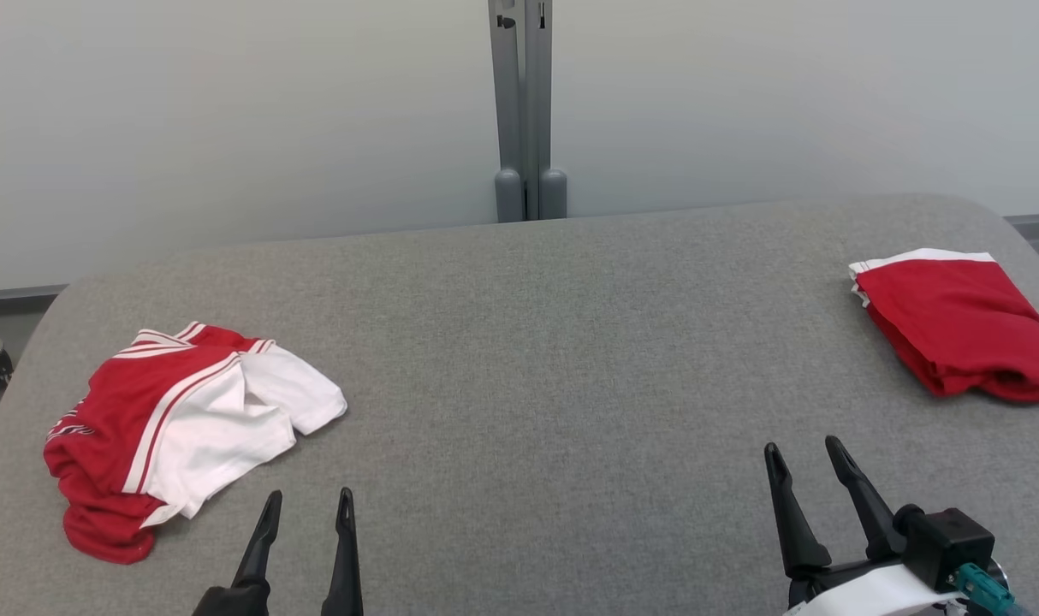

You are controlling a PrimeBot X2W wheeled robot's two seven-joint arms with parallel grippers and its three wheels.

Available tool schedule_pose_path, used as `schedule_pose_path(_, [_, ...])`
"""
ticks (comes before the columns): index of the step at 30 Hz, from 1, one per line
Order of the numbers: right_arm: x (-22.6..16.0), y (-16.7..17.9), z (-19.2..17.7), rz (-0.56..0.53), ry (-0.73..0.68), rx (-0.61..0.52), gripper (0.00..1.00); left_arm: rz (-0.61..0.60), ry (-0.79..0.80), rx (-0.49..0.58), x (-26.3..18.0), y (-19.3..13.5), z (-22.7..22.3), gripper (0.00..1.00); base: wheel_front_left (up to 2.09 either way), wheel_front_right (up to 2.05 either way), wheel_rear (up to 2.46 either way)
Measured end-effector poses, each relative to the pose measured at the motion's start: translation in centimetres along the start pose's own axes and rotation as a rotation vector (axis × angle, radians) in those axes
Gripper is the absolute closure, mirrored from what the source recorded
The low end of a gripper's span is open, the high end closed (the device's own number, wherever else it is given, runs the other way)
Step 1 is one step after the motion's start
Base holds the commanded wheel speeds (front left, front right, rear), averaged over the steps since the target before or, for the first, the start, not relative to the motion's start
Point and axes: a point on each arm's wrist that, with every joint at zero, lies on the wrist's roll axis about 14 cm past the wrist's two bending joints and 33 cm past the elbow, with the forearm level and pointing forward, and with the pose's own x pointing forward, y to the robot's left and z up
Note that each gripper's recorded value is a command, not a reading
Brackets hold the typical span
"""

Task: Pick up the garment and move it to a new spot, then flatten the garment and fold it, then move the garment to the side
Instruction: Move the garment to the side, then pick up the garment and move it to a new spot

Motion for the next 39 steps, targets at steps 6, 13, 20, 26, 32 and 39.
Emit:
schedule_pose_path(6, [-0.6, 0.6, 0.1, 0.012, -0.004, -0.002, 0.00, 0.008, -0.004, -0.001, -0.8, 0.2, 0.1, 0.00, 0.00, 0.00, 0.00])
schedule_pose_path(13, [-0.8, 0.5, -0.2, 0.008, 0.003, -0.004, 0.00, -0.005, 0.004, -0.002, -0.7, -0.1, -0.2, 0.00, 0.00, 0.00, 0.00])
schedule_pose_path(20, [-1.2, 0.5, -0.7, 0.006, 0.021, -0.004, 0.00, -0.008, 0.007, 0.003, -0.7, -0.1, -0.2, 0.00, 0.00, 0.00, 0.00])
schedule_pose_path(26, [-1.1, 0.8, -0.9, 0.017, 0.029, -0.002, 0.00, 0.001, 0.008, 0.006, -0.9, 0.1, -0.3, 0.00, 0.00, 0.00, 0.00])
schedule_pose_path(32, [-0.5, 1.6, -1.4, 0.055, 0.048, -0.008, 0.00, 0.013, 0.008, 0.035, -1.1, 0.7, -0.3, 0.00, 0.00, 0.00, 0.00])
schedule_pose_path(39, [0.8, 3.3, -2.2, 0.122, 0.075, -0.001, 0.00, 0.078, -0.006, 0.049, -2.0, 2.4, 0.2, 0.00, 0.00, 0.00, 0.00])
